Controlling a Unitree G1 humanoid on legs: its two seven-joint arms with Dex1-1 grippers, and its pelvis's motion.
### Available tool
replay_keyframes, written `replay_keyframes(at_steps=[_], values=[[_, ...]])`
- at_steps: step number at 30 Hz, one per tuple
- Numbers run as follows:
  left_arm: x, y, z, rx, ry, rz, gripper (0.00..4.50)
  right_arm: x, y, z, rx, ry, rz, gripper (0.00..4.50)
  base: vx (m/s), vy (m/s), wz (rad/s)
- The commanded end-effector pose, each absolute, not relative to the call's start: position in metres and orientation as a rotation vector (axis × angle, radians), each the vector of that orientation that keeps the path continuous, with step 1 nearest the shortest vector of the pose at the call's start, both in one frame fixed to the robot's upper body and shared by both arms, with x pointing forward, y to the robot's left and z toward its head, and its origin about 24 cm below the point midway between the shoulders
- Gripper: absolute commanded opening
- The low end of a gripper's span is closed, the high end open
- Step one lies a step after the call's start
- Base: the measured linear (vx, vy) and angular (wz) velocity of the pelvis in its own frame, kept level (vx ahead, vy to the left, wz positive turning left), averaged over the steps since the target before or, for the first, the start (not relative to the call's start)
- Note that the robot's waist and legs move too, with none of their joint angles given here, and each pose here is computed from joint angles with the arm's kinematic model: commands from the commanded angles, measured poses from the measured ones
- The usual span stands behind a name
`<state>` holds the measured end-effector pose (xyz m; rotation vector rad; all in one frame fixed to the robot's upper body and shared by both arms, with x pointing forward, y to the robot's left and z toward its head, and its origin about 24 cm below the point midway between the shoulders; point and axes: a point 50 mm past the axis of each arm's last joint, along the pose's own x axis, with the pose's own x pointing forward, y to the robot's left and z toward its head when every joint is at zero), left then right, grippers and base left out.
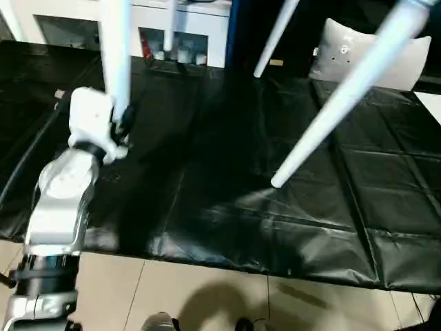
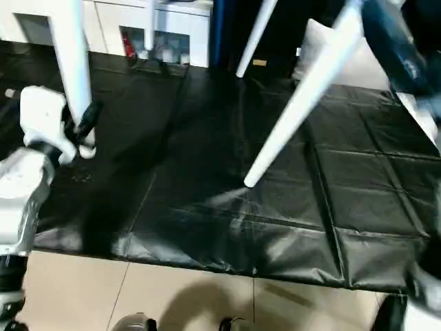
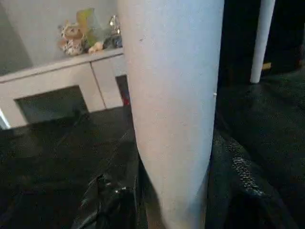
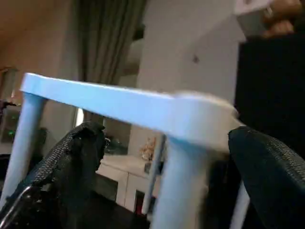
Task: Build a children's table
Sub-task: Flip table
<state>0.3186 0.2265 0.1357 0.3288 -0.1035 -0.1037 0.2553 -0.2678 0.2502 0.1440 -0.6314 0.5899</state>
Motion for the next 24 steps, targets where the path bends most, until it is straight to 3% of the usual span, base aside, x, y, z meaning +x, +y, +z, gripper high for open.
replay_keyframes(at_steps=[1, 5, 6, 10, 16, 24], values=[[0.318, 0.225, 0.136, 0.431, -0.109, -0.123, 1.52, 0.257, -0.271, 0.241, 0.155, -0.594, 0.554, 4.50, 0.000, 0.000, 0.00], [0.318, 0.227, 0.131, 0.426, -0.111, -0.126, 1.52, 0.279, -0.268, 0.187, 0.157, -0.342, 0.467, 4.50, 0.000, 0.000, 0.00], [0.318, 0.227, 0.131, 0.426, -0.111, -0.127, 1.52, 0.280, -0.268, 0.185, 0.154, -0.335, 0.465, 4.50, 0.000, 0.000, 0.00], [0.318, 0.228, 0.129, 0.435, -0.109, -0.136, 1.52, 0.297, -0.242, 0.144, 0.144, -0.128, 0.554, 4.50, 0.000, 0.000, 0.00], [0.318, 0.229, 0.125, 0.430, -0.104, -0.142, 1.52, 0.314, -0.232, 0.135, 0.133, -0.112, 0.498, 4.50, 0.000, 0.000, 0.00], [0.320, 0.226, 0.119, 0.420, -0.095, -0.159, 1.52, 0.324, -0.193, 0.140, 0.118, -0.136, 0.725, 4.50, 0.000, 0.000, 0.00]])
